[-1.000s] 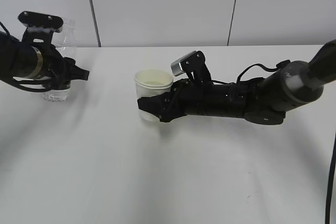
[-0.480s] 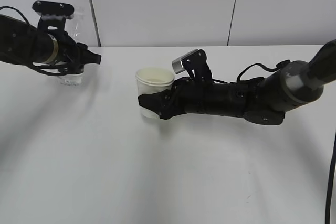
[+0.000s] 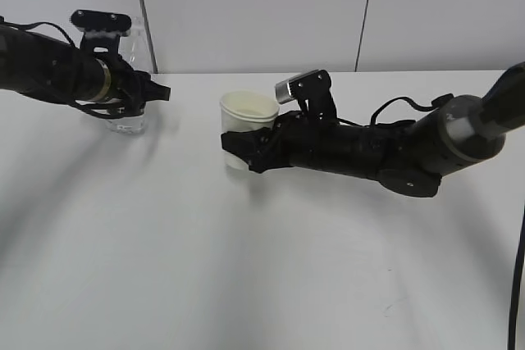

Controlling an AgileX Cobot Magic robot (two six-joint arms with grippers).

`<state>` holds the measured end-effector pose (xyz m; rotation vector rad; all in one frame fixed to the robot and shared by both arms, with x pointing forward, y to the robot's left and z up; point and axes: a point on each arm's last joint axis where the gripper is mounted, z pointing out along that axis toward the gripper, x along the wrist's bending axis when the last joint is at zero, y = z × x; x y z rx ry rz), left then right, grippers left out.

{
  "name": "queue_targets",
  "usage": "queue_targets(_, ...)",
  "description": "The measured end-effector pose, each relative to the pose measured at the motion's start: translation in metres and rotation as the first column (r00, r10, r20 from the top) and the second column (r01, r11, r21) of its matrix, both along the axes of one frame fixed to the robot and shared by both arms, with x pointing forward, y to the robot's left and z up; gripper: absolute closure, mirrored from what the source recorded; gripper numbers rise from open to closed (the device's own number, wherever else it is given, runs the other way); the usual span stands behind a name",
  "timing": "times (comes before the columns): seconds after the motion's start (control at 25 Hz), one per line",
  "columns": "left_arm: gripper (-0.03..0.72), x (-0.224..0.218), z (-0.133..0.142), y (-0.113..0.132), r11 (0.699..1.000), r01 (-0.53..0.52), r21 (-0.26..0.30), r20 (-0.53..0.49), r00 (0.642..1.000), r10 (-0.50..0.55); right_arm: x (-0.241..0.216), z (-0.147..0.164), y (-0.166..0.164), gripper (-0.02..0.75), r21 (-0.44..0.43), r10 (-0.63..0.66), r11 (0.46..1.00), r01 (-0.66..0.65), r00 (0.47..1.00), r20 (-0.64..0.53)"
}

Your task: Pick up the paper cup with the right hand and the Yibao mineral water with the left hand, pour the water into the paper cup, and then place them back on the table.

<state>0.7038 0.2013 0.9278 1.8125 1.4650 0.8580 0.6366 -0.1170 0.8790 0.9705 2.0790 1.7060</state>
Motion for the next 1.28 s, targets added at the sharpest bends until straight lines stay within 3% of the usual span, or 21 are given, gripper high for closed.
queue_targets(0.6, 0.352, 0.005, -0.004, -0.001, 1.000, 0.000, 0.000, 0.000, 1.000, 0.000, 0.016, 0.003, -0.015, 0.242, -0.015, -0.228, 0.973, 0.229, 0.971, 0.075)
queue_targets(0.92, 0.352, 0.005, -0.004, -0.001, 1.000, 0.000, 0.000, 0.000, 1.000, 0.000, 0.025, -0.002, -0.033, 0.242, -0.056, -0.397, 0.916, 0.398, 0.917, 0.036)
queue_targets(1.28, 0.352, 0.005, -0.004, -0.001, 1.000, 0.000, 0.000, 0.000, 1.000, 0.000, 0.036, -0.003, -0.071, 0.242, -0.068, -0.496, 0.866, 0.496, 0.868, 0.015)
